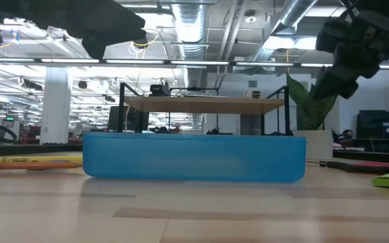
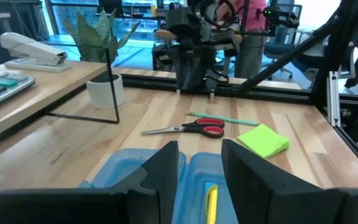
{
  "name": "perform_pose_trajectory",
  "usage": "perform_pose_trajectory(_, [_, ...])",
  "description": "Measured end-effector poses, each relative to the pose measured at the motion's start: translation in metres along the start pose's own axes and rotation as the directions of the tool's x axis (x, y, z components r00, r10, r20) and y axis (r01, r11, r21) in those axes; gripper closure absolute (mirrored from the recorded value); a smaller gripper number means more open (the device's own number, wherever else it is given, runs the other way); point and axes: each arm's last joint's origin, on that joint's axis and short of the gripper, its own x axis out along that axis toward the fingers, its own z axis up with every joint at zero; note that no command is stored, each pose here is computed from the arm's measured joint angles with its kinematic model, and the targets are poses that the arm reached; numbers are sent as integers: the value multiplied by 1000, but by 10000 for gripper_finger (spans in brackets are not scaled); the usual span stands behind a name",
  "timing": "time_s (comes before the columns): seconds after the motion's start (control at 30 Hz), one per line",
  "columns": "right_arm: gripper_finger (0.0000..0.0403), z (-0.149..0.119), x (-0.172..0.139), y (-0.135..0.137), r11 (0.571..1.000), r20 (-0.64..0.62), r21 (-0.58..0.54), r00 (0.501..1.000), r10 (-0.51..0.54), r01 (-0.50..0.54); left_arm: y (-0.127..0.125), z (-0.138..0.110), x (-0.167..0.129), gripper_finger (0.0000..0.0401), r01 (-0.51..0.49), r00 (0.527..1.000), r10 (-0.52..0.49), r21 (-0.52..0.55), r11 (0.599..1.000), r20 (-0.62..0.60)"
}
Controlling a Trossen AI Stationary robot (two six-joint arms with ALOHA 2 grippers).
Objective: Pack school essentials
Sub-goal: Put the black scissors into the blue supply box
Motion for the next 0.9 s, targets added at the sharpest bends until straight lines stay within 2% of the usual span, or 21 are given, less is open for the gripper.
perform_pose_trajectory(0.43, [266,-18,17,13,1000,-169,24,986,-9,13,0,0,0,289,0,1000,0,-22,1000,0])
perform_pose_trajectory(0.7, [258,-28,28,11,994,-265,63,962,-67,86,0,0,0,289,-1,1000,1,-44,999,1])
perform_pose_trajectory(0.9, [242,-32,36,11,993,-313,62,947,-75,99,0,0,0,289,-2,1000,2,-45,999,2])
